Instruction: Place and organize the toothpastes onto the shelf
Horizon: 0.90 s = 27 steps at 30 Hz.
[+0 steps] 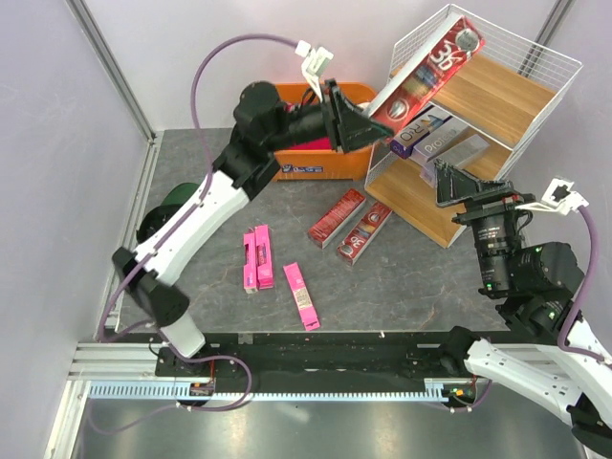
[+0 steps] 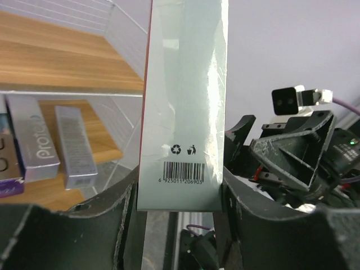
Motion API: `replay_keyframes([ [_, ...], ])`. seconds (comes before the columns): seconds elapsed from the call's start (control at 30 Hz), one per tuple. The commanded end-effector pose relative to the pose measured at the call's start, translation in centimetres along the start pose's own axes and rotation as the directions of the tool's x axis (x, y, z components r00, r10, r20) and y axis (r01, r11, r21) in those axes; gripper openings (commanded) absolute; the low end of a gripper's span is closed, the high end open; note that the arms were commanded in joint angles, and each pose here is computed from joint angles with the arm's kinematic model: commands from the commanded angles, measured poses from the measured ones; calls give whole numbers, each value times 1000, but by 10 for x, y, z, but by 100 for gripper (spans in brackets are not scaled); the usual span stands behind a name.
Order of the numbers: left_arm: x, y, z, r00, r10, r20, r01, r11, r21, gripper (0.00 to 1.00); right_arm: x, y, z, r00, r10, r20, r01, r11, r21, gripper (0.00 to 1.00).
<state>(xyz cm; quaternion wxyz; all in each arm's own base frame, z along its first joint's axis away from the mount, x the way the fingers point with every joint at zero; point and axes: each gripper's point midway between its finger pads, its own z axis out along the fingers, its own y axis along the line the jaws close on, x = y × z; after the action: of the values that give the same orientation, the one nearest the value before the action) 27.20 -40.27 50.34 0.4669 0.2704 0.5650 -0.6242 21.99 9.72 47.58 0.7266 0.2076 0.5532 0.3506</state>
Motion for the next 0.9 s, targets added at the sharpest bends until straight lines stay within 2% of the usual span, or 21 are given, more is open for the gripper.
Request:
replay_keyframes([
  [0.0, -20, -13, 7, 989, -122, -88, 134, 980, 144, 2, -17, 0, -4, 999, -37, 22, 37, 999, 10, 98],
  [0.3, -32, 47, 48, 951, -302, -70, 309, 937, 162, 2, -22, -2, -3, 994, -104, 23, 104, 994, 23, 98],
  [0.5, -17, 86, 58, 906, -418, -69, 423, 896, 137, 2, -13, 13, 17, 963, -265, -44, 266, 964, 16, 91],
  [0.57, -18, 94, 59, 899, -435, -51, 437, 889, 136, 2, 11, 16, 31, 931, -346, -118, 349, 937, 6, 89],
  [0.6, -19, 98, 60, 897, -441, -34, 442, 887, 132, 2, 6, 26, 35, 929, -351, -116, 352, 936, -11, 86],
  [0.67, -22, 107, 60, 891, -454, -11, 452, 883, 127, 2, 31, 28, 48, 890, -417, -186, 418, 908, -33, 77],
  [0.73, -25, 114, 59, 881, -473, 3, 469, 874, 126, 2, 38, 34, 61, 870, -448, -206, 450, 892, -38, 64],
  [0.77, -27, 116, 58, 874, -486, 10, 481, 868, 125, 2, 35, 41, 65, 870, -450, -201, 449, 892, -50, 53],
  [0.83, -27, 123, 58, 868, -496, 20, 490, 863, 122, 2, 44, 36, 79, 853, -471, -227, 474, 880, -44, 39],
  [0.87, -28, 125, 58, 863, -505, 29, 499, 859, 120, 4, 53, 39, 87, 849, -466, -248, 464, 883, -70, 25],
])
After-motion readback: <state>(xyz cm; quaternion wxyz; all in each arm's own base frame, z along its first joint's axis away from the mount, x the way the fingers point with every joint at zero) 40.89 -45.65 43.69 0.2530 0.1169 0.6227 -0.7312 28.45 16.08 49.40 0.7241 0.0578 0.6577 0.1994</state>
